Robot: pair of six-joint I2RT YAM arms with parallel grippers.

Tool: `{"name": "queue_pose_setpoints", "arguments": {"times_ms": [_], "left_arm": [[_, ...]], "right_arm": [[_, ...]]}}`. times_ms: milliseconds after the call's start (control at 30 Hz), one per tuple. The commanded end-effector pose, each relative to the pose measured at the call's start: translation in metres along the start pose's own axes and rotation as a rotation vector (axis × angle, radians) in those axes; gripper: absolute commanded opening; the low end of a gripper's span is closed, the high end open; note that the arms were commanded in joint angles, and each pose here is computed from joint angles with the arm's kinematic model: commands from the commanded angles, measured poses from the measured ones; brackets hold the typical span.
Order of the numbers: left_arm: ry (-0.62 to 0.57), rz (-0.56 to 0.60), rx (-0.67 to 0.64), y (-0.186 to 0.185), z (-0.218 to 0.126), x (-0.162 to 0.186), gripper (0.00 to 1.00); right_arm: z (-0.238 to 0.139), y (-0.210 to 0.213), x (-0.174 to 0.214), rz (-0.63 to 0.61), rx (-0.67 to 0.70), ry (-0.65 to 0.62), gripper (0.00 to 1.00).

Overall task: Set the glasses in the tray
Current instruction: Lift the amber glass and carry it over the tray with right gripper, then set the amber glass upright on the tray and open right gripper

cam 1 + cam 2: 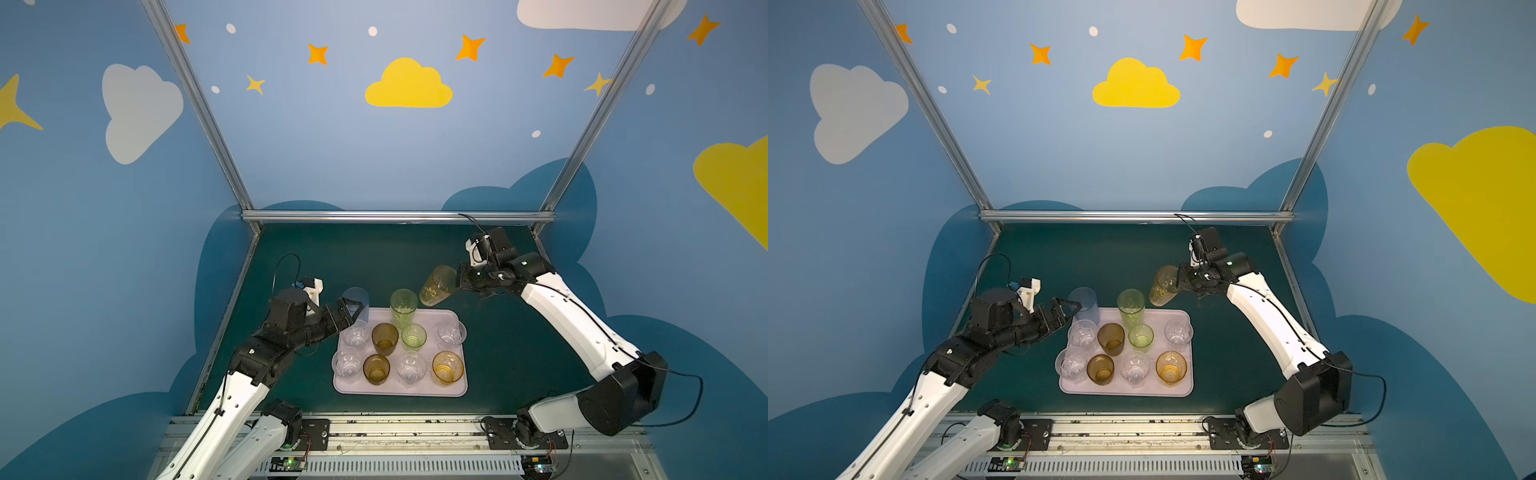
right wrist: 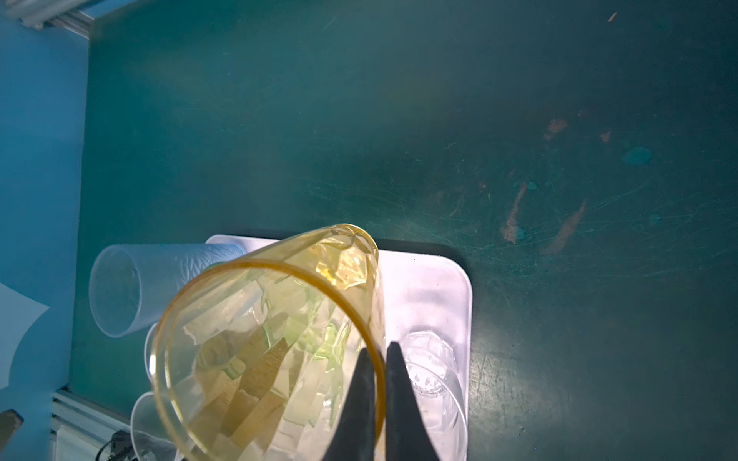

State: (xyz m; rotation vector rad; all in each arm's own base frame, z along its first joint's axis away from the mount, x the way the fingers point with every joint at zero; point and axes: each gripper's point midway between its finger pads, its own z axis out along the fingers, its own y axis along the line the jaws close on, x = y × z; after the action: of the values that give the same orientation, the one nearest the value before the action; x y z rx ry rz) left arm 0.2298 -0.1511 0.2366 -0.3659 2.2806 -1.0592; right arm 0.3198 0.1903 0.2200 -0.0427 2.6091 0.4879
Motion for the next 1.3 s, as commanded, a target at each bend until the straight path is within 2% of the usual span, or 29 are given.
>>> {"name": "queue_pose_setpoints", "arguments": {"times_ms": [0, 467, 1267], "left_arm": [[-0.008, 0.008, 0.014, -0.003, 0.001, -0.001, 1.0], [-0.009, 0.014, -0.001, 0.0, 0.003, -0.003, 1.0], [-0.003, 0.035, -0.004, 0.004, 0.006, 0.0, 1.0]], "right_arm": [[0.002, 0.003, 0.009, -0.02, 0.014, 0.012, 0.0], [0.018, -0.005, 0.03, -0.083, 0.136, 0.076, 0.0], [0.042, -0.016, 0.047, -0.073, 0.185, 0.154, 0.0]]}}
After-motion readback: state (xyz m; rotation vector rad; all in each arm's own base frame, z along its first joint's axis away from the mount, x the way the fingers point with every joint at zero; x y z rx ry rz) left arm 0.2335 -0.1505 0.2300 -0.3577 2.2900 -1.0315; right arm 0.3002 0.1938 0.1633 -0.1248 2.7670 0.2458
